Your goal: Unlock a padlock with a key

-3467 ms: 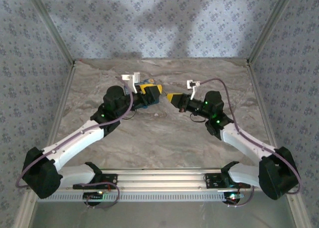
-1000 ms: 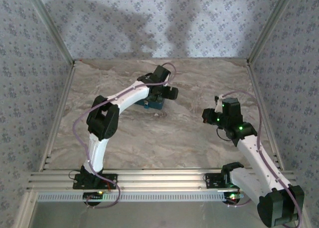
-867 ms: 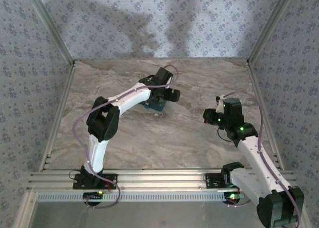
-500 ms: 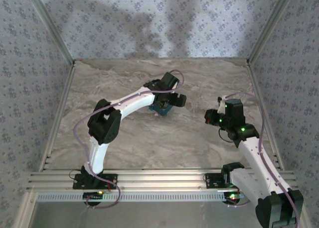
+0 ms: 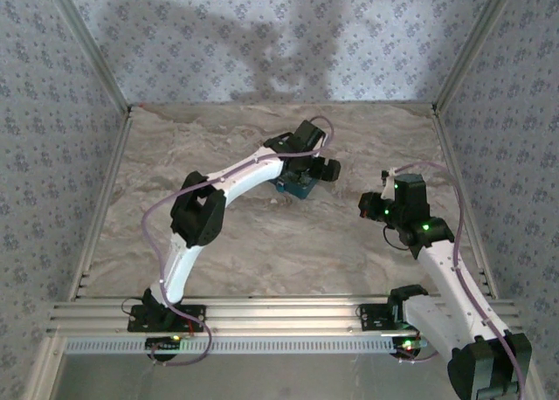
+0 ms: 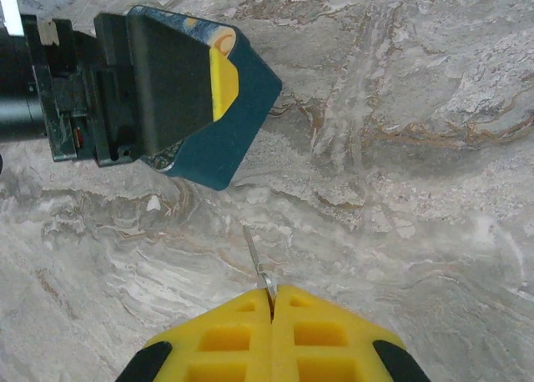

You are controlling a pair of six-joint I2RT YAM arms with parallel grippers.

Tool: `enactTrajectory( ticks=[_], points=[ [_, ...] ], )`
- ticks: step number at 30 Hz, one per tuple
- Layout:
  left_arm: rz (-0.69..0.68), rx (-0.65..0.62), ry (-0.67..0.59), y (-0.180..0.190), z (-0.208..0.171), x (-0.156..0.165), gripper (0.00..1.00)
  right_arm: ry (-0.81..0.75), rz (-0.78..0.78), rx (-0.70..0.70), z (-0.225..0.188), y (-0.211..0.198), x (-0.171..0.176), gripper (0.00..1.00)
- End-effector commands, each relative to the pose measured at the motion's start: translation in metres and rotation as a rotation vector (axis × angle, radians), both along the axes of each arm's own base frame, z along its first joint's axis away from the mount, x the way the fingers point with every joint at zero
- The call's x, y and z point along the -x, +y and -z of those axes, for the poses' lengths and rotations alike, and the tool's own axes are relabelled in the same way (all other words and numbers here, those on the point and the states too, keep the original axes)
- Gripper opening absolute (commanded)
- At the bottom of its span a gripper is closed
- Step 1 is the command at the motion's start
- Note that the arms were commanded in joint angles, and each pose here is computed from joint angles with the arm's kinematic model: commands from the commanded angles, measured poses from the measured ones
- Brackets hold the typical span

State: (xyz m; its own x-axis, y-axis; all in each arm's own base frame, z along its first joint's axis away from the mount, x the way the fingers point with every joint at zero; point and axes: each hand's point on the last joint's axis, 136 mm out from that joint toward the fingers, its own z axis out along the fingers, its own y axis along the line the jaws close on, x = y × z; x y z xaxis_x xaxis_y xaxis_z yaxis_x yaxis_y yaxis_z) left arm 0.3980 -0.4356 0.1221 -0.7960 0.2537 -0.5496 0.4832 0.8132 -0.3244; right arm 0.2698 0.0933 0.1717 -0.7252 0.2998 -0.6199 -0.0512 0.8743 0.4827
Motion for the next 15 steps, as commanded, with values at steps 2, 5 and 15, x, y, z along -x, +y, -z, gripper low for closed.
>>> enactTrajectory(
  ticks=[2, 5, 15],
  points=[
    [0.039, 0.004, -0.007, -0.005, -0.021, 0.003, 0.97, 0.007, -0.008, 0.0, 0.003, -0.001, 0.004, 0.0],
    [0.034, 0.037, -0.045, -0.002, -0.049, -0.005, 0.97, 0.005, -0.017, -0.009, 0.003, 0.002, 0.004, 0.0],
    [0.004, 0.109, -0.191, 0.043, -0.123, -0.007, 0.98, -0.012, -0.081, -0.068, -0.004, 0.019, -0.001, 0.0]
  ],
)
